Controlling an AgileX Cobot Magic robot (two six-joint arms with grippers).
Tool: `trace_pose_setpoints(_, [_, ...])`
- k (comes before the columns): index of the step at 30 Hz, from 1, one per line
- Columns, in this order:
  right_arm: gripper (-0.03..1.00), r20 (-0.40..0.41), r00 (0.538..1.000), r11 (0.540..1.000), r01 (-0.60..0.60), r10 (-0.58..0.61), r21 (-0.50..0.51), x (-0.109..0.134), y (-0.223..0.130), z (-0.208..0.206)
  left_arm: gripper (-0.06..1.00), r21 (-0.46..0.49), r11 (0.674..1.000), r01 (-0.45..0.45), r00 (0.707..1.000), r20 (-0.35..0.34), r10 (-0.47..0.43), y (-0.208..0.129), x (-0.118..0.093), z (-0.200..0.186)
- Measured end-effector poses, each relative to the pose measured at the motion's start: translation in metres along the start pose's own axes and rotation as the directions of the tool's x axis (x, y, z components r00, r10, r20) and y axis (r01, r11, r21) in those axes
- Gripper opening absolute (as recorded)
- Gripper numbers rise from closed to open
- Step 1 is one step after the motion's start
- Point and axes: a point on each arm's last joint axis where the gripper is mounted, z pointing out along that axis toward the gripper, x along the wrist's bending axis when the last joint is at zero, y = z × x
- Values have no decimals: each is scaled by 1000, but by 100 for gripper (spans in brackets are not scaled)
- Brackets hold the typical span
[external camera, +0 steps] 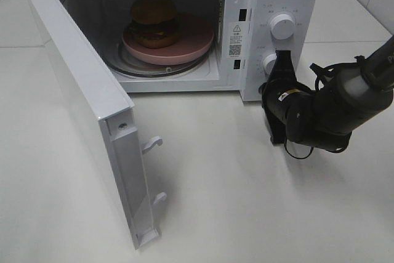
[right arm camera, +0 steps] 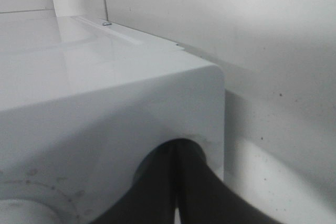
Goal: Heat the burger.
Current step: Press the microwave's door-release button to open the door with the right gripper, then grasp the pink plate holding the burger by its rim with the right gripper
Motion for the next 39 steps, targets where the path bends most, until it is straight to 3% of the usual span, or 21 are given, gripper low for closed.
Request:
trace_pose_setpoints(22, [3,-12,999,997,42,-41,69,1,8,-23,97,0,1000,0,1000,0,0,0,0,0])
trace_pose_setpoints(28, [3,-72,997,999,7,-3,48,8,19,-36,97,0,1000,0,1000,0,0,0,0,0])
trace_pose_setpoints(39, [3,-53,998,993,50,-44,109,14,21,-64,97,0,1000,0,1000,0,0,0,0,0])
